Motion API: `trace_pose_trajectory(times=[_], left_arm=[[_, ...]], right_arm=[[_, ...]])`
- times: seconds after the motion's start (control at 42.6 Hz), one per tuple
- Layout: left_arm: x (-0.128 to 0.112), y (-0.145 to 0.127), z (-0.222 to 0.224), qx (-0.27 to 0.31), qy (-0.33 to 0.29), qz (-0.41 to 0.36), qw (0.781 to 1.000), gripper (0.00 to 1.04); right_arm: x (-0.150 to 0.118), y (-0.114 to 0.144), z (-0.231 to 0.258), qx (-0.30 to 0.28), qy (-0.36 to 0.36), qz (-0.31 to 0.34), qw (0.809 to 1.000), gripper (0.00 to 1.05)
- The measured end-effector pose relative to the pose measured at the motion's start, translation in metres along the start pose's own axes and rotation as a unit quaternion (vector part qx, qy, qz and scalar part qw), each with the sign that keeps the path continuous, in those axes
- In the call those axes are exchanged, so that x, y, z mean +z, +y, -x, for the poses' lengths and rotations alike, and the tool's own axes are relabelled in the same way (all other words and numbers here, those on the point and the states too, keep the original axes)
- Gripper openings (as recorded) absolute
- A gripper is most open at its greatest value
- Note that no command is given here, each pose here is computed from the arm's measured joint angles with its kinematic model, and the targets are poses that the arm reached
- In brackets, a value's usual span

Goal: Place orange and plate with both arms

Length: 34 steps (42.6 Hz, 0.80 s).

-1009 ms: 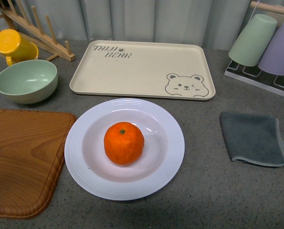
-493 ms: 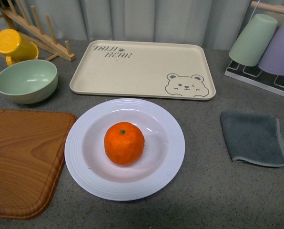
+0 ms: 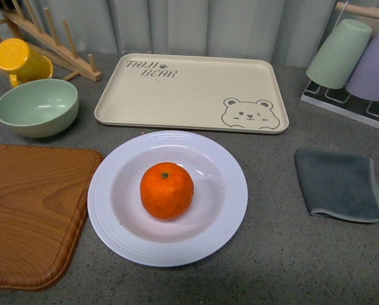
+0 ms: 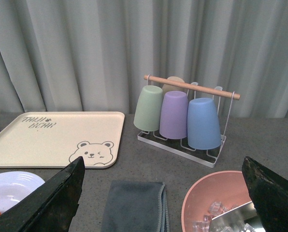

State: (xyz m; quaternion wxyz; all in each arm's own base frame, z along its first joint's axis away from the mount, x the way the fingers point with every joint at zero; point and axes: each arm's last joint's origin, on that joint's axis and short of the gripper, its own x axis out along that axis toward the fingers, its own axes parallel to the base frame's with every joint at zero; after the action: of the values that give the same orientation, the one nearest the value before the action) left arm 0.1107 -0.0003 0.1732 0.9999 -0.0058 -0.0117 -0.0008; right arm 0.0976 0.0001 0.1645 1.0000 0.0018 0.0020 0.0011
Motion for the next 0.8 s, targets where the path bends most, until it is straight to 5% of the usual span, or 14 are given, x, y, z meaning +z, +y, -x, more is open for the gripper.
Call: trace_pose_trajectory(times=[0.634, 0.798], left_arm=[[-0.003, 0.000, 0.014, 0.000, 0.004, -0.002, 1.000, 0.04], [-0.003, 0.000, 0.014, 0.000, 0.004, -0.002, 1.000, 0.31]], right_arm=[[0.000, 0.000, 0.000, 0.000, 0.000, 0.000, 1.000, 0.95], [-0.005, 0.005, -0.006, -0.032, 0.055, 0.049, 0.997, 0.95]])
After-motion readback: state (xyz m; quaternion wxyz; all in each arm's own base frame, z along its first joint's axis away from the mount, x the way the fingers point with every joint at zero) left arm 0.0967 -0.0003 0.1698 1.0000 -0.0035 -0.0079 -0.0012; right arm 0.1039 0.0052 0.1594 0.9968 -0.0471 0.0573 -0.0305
